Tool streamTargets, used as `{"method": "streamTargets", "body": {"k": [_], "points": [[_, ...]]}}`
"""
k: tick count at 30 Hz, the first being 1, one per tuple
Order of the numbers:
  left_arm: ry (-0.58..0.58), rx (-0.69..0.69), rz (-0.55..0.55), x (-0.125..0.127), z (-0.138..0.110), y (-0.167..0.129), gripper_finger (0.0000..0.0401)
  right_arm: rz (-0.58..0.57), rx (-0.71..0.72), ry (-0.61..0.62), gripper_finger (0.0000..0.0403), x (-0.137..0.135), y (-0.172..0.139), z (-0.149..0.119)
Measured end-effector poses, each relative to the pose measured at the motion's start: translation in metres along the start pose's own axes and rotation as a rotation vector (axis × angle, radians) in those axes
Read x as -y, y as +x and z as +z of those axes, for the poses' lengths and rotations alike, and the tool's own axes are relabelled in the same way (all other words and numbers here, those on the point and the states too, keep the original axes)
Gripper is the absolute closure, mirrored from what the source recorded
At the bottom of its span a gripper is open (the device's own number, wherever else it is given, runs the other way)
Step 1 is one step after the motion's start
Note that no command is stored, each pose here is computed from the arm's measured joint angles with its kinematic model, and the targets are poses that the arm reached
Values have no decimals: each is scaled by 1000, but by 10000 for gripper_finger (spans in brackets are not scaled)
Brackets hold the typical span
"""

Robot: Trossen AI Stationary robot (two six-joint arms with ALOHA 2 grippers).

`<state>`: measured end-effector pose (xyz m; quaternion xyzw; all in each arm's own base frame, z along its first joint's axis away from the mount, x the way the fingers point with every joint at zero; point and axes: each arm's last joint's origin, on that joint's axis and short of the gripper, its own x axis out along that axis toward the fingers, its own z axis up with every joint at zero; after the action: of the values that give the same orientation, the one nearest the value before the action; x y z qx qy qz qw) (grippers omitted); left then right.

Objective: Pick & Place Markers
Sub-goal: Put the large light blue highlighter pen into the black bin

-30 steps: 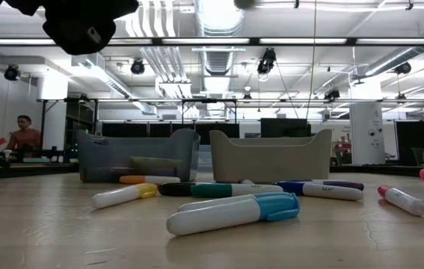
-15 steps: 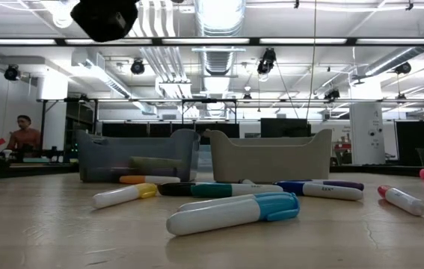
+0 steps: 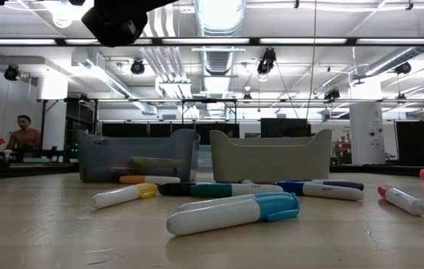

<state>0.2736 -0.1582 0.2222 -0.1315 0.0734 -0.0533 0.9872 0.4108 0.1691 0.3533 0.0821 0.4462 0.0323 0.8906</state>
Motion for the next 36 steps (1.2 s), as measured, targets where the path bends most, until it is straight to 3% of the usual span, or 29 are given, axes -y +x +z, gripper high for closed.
{"method": "streamTargets", "body": {"k": [4,13,19,21,24,31,36], "points": [[0,-1,0,0,0,0,246,-2,1,-1,344,0,0,0],[5,-10,0,0,0,0,338,-15,7,8,318,0,2,0],[63,-56,63,-8,-4,1,329,-19,13,25,288,-2,-2,0],[100,-91,125,-13,-7,1,323,-12,28,57,279,-4,-6,1],[177,-157,326,-29,-13,-3,322,43,56,89,267,-13,-17,2],[341,-274,802,-64,-3,-33,320,87,82,26,260,-38,-23,-6],[321,-351,910,-90,9,-47,319,128,83,-8,267,-55,-27,-14]]}}
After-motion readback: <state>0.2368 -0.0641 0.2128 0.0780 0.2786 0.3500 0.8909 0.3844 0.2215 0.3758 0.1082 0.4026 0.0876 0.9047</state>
